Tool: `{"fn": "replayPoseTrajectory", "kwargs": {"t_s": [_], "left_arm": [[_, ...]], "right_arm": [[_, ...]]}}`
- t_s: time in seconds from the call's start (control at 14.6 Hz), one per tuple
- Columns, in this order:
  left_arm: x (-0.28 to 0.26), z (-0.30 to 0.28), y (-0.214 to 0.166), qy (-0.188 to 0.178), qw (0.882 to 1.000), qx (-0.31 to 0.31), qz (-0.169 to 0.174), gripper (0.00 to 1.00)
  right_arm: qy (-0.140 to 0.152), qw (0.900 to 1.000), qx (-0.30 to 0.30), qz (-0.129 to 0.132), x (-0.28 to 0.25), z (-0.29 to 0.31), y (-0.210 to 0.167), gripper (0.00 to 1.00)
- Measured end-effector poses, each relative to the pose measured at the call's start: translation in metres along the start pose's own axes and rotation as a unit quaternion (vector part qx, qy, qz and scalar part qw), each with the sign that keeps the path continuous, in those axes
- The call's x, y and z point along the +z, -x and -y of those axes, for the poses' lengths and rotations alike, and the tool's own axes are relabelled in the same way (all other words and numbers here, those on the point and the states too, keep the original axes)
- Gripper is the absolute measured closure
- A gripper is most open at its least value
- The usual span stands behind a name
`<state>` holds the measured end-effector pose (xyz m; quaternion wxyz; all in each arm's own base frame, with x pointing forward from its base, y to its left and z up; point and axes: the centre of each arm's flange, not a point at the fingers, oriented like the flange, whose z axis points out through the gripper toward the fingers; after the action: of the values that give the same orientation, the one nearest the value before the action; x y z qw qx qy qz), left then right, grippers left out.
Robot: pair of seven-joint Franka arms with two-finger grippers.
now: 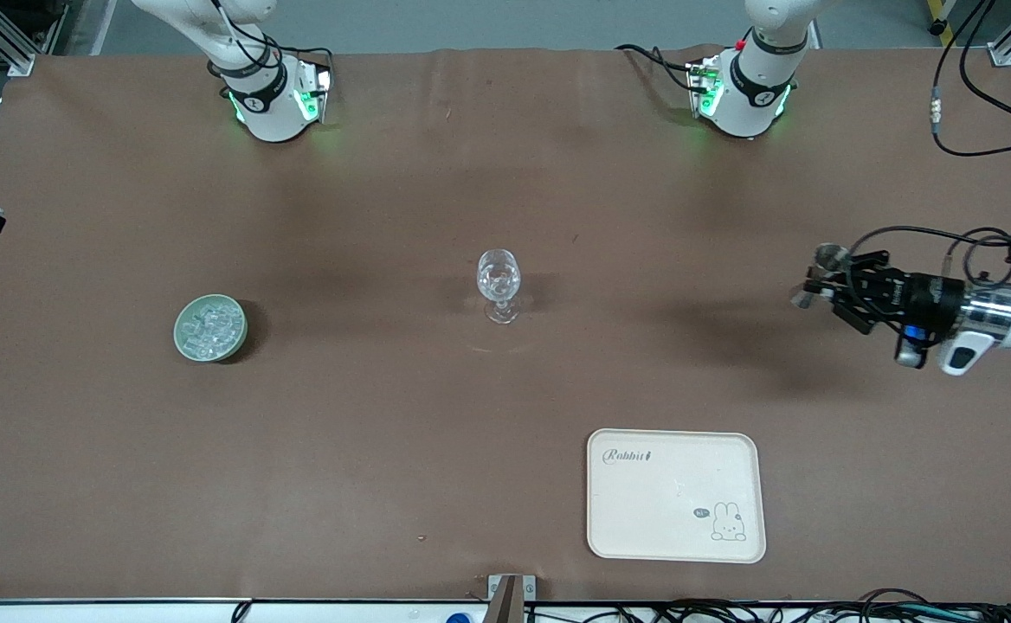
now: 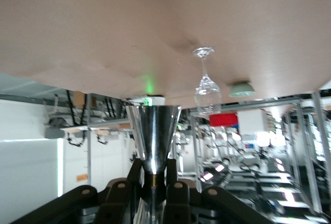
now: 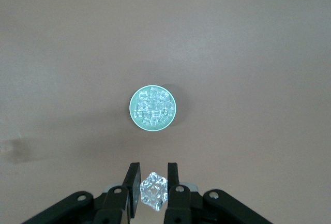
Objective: Pour wine and add ice with both arms
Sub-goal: 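Bring the metal jigger over the wine glass with the left gripper, then tilt the jigger over the wine glass with the left gripper to pour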
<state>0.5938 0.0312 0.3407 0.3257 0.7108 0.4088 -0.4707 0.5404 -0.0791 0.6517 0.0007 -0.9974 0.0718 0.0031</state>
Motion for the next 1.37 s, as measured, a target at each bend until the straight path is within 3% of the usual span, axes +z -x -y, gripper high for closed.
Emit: {"fn": "replayPoseTrajectory", "kwargs": {"t_s": [0.96,1.37], "left_arm": [[0.252,-0.088,0.093,-0.028,0.995,-0.041,-0.09,0.78],[0.298,-0.105,0.103,0.025,0.989,-0.07,-0.127,0.78]], "right_arm": [[-0.004,1.0,0.001,0.001,0.0,-0.001,0.0,0.75],[-0.004,1.0,0.001,0.002,0.0,0.0,0.0,0.75]]}}
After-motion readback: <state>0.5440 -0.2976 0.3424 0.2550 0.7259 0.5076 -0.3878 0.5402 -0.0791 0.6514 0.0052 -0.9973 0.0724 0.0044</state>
